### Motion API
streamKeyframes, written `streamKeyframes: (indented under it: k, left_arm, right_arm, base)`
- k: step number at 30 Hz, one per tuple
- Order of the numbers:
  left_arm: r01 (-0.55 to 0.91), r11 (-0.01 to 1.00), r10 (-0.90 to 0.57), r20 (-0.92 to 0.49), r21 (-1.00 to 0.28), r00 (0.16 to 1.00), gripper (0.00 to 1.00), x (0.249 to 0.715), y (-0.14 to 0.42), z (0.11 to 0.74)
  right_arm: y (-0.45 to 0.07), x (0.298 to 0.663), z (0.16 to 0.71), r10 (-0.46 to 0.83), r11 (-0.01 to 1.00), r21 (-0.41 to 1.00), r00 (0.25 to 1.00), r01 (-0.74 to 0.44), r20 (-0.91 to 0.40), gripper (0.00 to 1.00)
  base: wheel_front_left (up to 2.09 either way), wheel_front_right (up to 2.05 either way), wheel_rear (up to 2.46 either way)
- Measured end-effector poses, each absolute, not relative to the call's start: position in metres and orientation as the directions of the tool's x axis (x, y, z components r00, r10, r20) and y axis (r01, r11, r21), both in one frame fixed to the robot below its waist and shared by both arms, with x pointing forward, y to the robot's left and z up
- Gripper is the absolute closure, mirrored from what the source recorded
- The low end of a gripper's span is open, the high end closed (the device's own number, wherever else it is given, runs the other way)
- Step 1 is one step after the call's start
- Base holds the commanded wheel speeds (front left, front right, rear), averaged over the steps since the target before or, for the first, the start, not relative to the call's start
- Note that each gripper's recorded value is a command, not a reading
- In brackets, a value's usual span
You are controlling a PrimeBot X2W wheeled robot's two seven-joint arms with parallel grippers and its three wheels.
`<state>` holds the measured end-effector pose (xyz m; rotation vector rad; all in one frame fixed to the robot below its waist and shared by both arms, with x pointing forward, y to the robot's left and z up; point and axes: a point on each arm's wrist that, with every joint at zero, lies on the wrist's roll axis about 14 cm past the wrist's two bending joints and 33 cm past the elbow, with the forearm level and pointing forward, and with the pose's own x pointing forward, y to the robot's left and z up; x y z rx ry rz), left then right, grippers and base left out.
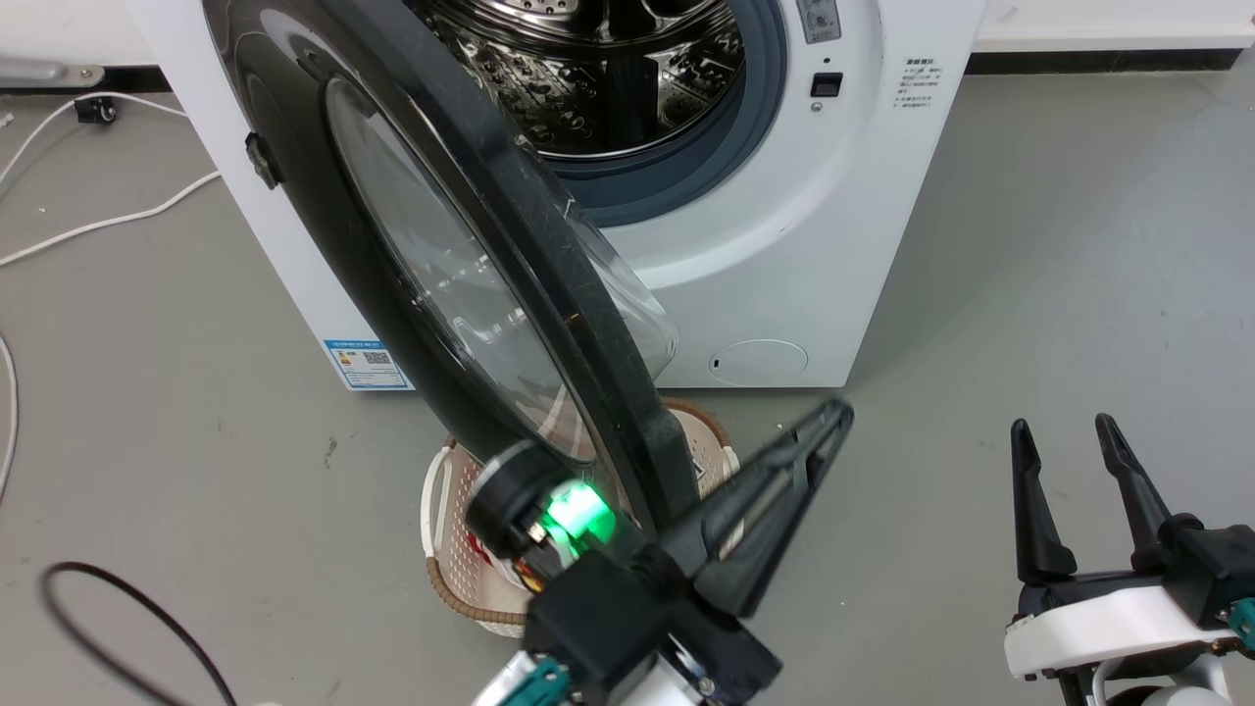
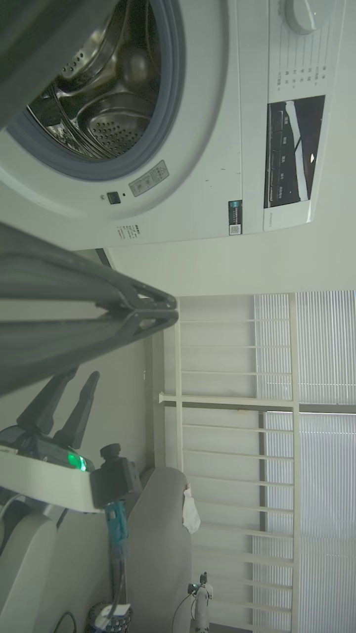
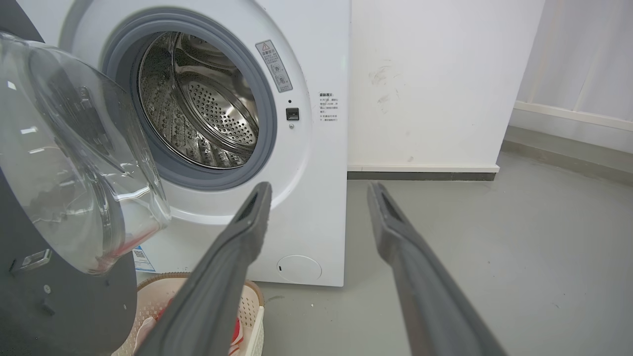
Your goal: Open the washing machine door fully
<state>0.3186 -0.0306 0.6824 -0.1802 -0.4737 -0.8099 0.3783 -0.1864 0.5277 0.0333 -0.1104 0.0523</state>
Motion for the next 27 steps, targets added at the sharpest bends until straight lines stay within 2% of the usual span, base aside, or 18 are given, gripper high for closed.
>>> streamKeyframes:
  k: [4, 10, 14, 27]
  left_arm:
    - [0.742, 0.669, -0.700, 0.302, -0.037, 0.647, 1.00, 0.321, -0.040, 0.629]
    - [0.703, 0.705, -0.690, 0.133, -0.097, 0.711, 1.00, 0.327, -0.035, 0.572]
    - [0.692, 0.713, -0.686, 0.091, -0.110, 0.722, 1.00, 0.331, -0.035, 0.554]
    - [0.642, 0.755, -0.635, 0.093, -0.131, 0.767, 1.00, 0.365, -0.040, 0.542]
  right_arm:
    - [-0.185, 0.379, 0.526, 0.054, 0.998, 0.032, 0.993, -0.058, 0.107, 0.00]
    - [-0.184, 0.380, 0.521, 0.057, 0.997, 0.038, 0.994, -0.061, 0.092, 0.00]
    - [-0.183, 0.382, 0.519, 0.059, 0.997, 0.040, 0.995, -0.063, 0.085, 0.00]
    - [-0.189, 0.382, 0.515, 0.040, 0.998, 0.049, 0.997, -0.044, 0.073, 0.00]
  base:
    - [0.00, 0.00, 0.00]
    - [0.00, 0.00, 0.00]
    - [0.00, 0.00, 0.00]
    - [0.00, 0.00, 0.00]
